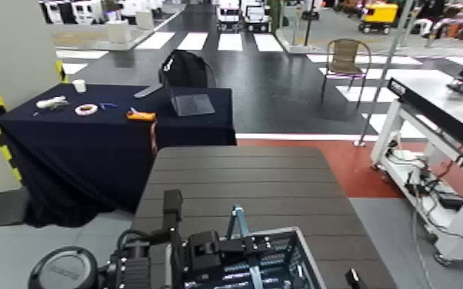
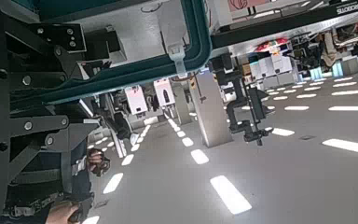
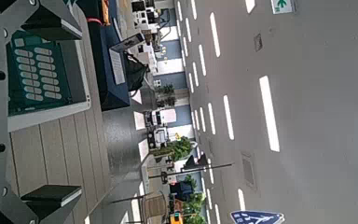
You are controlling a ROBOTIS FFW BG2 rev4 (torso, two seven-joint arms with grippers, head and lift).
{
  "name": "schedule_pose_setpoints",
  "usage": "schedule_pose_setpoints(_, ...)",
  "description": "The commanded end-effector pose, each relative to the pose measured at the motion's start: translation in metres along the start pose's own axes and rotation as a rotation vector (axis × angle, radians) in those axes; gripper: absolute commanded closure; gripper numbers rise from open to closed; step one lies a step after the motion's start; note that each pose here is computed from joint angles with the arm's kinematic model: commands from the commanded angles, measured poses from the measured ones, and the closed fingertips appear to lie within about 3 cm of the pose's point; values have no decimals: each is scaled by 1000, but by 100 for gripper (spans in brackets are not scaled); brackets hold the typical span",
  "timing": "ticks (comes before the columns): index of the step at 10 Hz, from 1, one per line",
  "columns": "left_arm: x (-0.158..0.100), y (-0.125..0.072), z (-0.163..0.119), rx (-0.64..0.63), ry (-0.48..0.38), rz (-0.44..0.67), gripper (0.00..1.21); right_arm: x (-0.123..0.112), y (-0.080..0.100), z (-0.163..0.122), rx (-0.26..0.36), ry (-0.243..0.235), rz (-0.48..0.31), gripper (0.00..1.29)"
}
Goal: Place the crate on the table.
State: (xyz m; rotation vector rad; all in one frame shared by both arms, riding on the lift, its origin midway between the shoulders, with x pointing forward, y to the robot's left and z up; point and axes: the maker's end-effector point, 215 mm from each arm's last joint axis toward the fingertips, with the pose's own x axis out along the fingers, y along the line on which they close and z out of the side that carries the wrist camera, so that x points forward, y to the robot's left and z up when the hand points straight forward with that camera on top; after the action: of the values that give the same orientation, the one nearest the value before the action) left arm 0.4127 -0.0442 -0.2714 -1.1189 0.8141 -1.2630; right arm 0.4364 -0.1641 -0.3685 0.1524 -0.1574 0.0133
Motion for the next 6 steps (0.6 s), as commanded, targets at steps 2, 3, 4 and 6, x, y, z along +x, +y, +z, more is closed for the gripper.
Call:
schedule_pose_setpoints(2, 1, 4, -1, -4, 9, 8, 119, 0, -1, 0, -1, -1, 0, 14)
schedule_pose_setpoints(3, 2, 4, -1, -7, 11, 9, 119, 0, -1, 0, -1, -1, 0, 14)
schedule_pose_setpoints(4, 3, 8, -1, -15, 20, 14, 119, -1, -1, 0, -1, -3, 0, 14)
schedule_pose_setpoints(6, 9, 15, 5, 11, 53, 24, 119, 1, -1, 2, 1, -8, 2, 14)
